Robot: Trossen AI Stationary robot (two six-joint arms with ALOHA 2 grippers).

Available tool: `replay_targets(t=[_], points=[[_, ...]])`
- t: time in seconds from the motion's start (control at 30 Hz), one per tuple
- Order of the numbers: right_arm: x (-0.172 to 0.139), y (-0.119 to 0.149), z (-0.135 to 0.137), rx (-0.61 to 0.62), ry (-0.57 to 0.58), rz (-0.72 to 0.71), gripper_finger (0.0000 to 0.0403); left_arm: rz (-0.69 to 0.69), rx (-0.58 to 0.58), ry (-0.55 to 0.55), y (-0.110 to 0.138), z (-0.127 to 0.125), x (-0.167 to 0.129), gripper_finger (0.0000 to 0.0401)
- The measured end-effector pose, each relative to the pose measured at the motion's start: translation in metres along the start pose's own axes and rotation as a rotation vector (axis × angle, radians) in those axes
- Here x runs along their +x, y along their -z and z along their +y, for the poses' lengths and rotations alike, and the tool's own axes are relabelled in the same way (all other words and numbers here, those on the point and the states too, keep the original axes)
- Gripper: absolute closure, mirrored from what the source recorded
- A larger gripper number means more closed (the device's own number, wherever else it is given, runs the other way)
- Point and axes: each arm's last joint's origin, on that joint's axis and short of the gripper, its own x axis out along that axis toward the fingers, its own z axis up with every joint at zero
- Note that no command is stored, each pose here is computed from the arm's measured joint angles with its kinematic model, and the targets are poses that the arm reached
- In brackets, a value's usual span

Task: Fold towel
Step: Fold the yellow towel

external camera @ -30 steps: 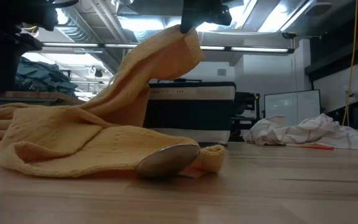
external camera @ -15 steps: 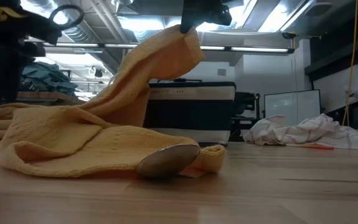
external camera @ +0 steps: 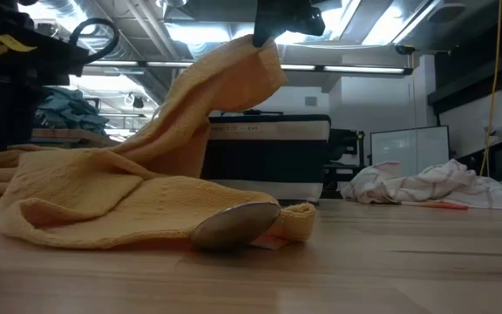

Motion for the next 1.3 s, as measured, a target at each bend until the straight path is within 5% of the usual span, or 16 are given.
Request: replay_targets(t=[0.13,0.37,0.57,0.73,0.93,1.3], points=[[0.0,0.0,0.0,0.0,0.0,0.0,0.0391,-0.016,-0.026,-0.054,0.001,0.003,0.0,0.0287],[0.0,-0.001,-0.001,-0.029,0.039,-0.026,0.0398,0.028,-0.109,-0.129,0.007,0.009,-0.001,0.0392],[0.0,-0.002,-0.003,-0.073,0.112,-0.065,0.0399,0.064,-0.1,-0.165,0.007,0.014,-0.012,0.0398],[-0.007,-0.002,-0.007,-0.085,0.223,-0.131,0.0399,0.095,-0.059,-0.269,0.003,0.027,-0.049,0.0399],[-0.029,-0.007,-0.008,-0.152,0.467,-0.316,0.0401,-0.128,-0.088,-0.224,-0.01,0.038,-0.091,0.04],[-0.126,-0.023,-0.005,-0.033,0.338,-0.599,0.04,-0.512,-0.264,-0.171,-0.023,0.076,-0.174,0.0401]])
